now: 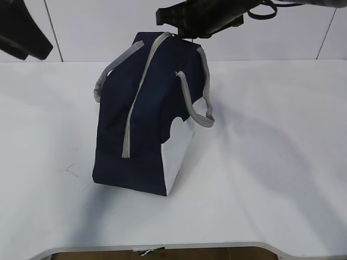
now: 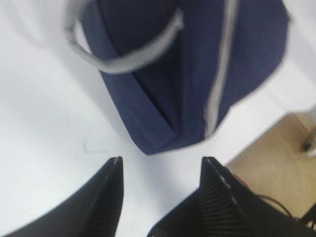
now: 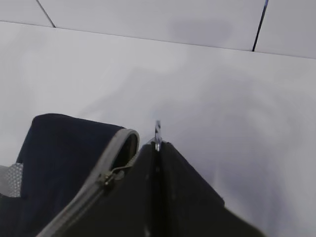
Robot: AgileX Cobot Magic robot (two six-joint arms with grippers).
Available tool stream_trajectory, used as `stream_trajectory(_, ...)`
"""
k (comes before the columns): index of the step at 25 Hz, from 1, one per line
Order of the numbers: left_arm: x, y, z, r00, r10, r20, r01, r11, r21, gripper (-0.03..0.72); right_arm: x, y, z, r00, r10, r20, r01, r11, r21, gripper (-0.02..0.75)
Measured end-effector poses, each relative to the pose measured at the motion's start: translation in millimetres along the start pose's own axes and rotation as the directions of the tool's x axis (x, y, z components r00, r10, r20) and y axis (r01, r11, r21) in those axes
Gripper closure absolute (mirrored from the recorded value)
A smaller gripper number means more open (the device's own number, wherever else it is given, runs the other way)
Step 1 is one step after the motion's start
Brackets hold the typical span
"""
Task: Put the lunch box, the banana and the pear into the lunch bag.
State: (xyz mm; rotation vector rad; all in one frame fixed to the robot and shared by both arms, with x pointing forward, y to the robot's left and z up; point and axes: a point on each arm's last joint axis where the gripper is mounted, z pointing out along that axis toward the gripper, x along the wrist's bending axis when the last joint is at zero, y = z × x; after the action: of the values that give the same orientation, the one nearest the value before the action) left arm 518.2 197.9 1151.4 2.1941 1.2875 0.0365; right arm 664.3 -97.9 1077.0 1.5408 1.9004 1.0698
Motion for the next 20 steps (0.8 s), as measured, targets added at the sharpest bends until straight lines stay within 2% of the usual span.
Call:
stream_trajectory(4, 10.7, 26.7, 13.1, 0.998, -0.061, -0.003, 0.061, 0.998, -0.003, 0.314, 0.0, -0.8, 0.0, 1.0, -0.004, 0.0, 0.004, 1.0, 0.009, 0.721)
stream_trajectory(13, 27.5, 51.8, 69.8, 0.98, -0.149, 0.132, 0.142, 0.988, 0.063, 0.317, 0.0, -1.0, 0.0, 1.0, -0.011, 0.0, 0.011, 1.0, 0.012, 0.721)
stream_trajectory(17, 25.2, 54.5, 83.1, 0.975, -0.135, 0.179, 0.123, 0.99, 0.075, 0.318, 0.0, -1.0, 0.0, 1.0, -0.012, 0.0, 0.012, 1.0, 0.012, 0.721)
stream_trajectory(20, 14.7, 55.0, 90.9, 0.975, -0.094, 0.201, 0.077, 0.993, 0.088, 0.318, 0.0, -1.0, 0.0, 1.0, -0.012, 0.0, 0.012, 1.0, 0.012, 0.721)
